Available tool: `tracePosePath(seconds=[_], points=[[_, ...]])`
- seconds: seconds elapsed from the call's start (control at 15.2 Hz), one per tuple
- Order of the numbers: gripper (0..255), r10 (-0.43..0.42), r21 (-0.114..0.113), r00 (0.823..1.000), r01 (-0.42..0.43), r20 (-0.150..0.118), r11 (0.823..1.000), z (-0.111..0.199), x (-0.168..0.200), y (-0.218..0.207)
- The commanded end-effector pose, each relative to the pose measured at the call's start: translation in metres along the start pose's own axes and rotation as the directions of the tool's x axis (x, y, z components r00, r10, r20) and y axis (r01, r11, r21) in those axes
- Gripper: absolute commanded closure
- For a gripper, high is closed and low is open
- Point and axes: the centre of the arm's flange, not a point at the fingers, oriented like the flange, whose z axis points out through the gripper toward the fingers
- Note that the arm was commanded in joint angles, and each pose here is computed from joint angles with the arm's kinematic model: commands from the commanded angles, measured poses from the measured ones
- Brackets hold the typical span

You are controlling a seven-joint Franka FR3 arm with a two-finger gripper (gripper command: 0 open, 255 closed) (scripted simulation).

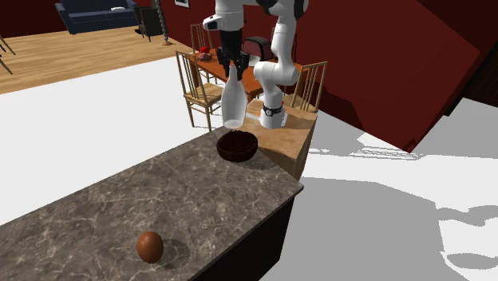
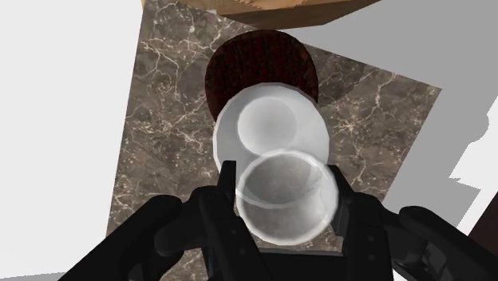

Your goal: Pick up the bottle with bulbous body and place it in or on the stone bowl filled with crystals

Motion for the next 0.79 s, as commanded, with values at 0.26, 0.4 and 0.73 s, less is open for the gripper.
tracePosePath(seconds=[0.26, 0.4, 0.73], points=[[255, 0.0, 0.0, 1.0, 0.0, -0.001, 1.0, 0.032, 0.001, -0.001], [255, 0.0, 0.0, 1.0, 0.0, -0.001, 1.0, 0.042, 0.001, -0.001], [255, 0.0, 0.0, 1.0, 0.0, -0.001, 1.0, 0.069, 0.002, -0.001]])
